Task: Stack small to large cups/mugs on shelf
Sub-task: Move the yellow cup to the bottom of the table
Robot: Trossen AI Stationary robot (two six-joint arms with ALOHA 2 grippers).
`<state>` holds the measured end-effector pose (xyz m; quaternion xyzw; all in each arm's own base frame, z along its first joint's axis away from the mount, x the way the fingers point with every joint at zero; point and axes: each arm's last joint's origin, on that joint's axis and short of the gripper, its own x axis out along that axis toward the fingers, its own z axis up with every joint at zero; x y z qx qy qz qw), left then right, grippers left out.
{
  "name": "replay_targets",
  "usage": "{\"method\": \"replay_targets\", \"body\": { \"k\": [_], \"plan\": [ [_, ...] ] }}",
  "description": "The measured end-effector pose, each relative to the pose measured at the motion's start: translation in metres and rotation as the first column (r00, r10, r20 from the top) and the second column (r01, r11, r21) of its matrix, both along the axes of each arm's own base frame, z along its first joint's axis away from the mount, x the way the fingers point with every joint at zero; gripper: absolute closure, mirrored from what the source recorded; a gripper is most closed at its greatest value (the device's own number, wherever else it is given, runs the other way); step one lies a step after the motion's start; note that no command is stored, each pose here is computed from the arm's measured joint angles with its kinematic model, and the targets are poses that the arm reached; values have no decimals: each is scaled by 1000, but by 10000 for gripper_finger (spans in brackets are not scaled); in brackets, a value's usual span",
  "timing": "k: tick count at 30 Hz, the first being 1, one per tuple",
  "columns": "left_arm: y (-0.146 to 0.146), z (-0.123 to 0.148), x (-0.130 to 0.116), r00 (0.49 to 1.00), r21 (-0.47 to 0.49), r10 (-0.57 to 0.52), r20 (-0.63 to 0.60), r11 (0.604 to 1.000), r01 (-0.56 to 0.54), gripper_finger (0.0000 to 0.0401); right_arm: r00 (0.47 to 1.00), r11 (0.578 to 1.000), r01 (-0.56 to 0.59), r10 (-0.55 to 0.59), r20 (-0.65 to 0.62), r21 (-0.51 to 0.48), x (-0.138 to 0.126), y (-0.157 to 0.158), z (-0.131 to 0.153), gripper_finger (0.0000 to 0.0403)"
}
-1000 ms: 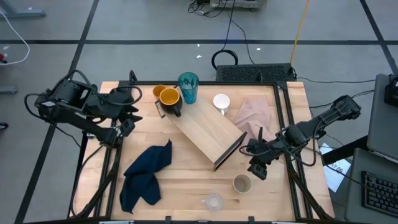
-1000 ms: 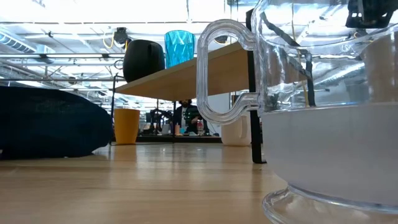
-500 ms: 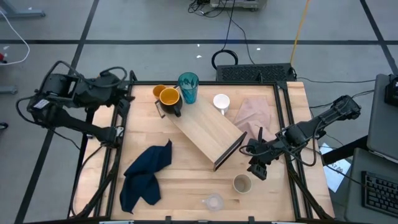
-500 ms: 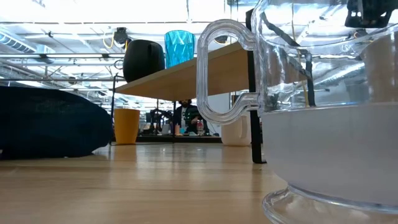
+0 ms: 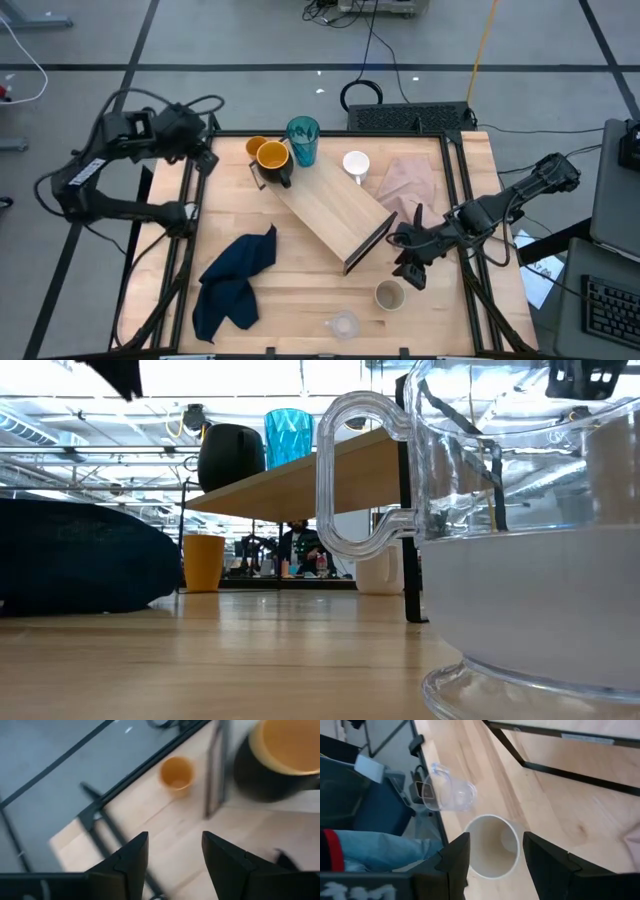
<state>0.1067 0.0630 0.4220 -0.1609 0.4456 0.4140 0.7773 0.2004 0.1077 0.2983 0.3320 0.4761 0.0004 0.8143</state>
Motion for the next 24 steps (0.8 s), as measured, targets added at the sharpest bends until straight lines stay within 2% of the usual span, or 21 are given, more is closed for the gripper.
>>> {"method": "replay_targets", "body": {
  "k": [6, 11, 15, 20, 24],
  "plan": [
    [30, -19, -3, 989, -60, 101, -112, 992, -108, 215, 999, 1000, 0, -1, 38, 21, 3, 2, 3, 229],
    [59, -37, -1, 986, -194, 75, -147, 976, -103, 215, 998, 1000, -9, 7, 61, 25, 4, 2, 4, 229],
    [87, -50, 1, 995, -316, 43, -90, 946, -70, 215, 997, 999, -16, 13, 78, 28, 5, 3, 5, 229],
    [123, -64, 3, 994, -366, 109, -23, 924, -110, 215, 995, 999, -19, 15, 102, 44, 7, 4, 7, 229],
    [149, -77, 3, 984, -448, 170, 56, 885, -127, 215, 992, 998, -20, 13, 124, 56, 8, 5, 9, 229]
  ]
}}
